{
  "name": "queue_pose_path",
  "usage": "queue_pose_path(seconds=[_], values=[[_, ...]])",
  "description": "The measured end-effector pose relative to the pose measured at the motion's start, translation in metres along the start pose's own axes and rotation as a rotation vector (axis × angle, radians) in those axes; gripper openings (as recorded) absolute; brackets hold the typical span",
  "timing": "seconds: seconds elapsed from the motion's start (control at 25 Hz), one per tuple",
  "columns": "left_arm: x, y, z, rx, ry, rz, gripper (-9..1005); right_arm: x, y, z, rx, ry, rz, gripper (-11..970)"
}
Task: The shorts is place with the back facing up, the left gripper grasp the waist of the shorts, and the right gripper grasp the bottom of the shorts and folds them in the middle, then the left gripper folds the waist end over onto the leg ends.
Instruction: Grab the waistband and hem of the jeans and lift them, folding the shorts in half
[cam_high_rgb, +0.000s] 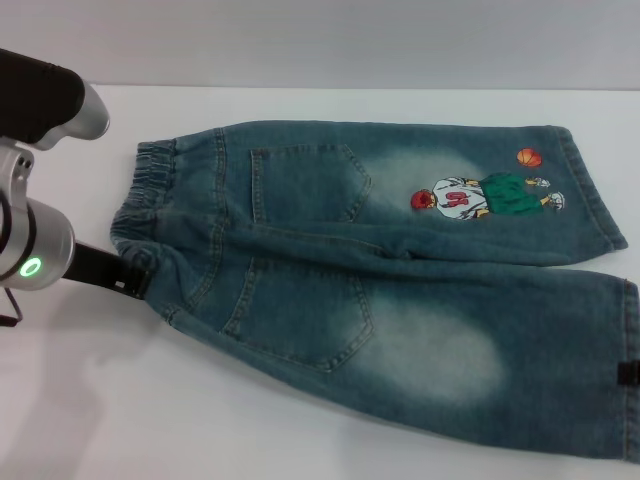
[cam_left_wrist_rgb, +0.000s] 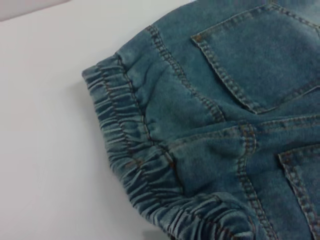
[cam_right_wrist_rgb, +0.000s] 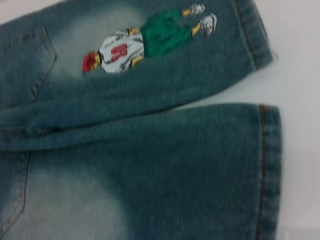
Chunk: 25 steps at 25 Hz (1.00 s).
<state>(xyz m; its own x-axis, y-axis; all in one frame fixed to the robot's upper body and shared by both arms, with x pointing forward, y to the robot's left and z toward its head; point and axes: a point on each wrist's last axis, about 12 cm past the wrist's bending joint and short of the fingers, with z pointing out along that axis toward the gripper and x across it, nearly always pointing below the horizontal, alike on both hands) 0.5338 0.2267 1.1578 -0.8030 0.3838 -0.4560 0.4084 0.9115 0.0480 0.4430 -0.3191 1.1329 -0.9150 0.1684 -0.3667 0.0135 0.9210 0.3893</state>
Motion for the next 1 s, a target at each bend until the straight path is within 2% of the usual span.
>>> queue_pose_path(seconds=[0.56,1.0], values=[[-0.005,-0.002,0.002,0.004,0.003,0.014,101,0.007,-0.010,0.002,0.078,0.065,0.006,603],[-0.006,-0.003,0.004,0.007,0.009,0.018,65,0.008,-0.003,0.010,0.063,0.072,-0.006,604]])
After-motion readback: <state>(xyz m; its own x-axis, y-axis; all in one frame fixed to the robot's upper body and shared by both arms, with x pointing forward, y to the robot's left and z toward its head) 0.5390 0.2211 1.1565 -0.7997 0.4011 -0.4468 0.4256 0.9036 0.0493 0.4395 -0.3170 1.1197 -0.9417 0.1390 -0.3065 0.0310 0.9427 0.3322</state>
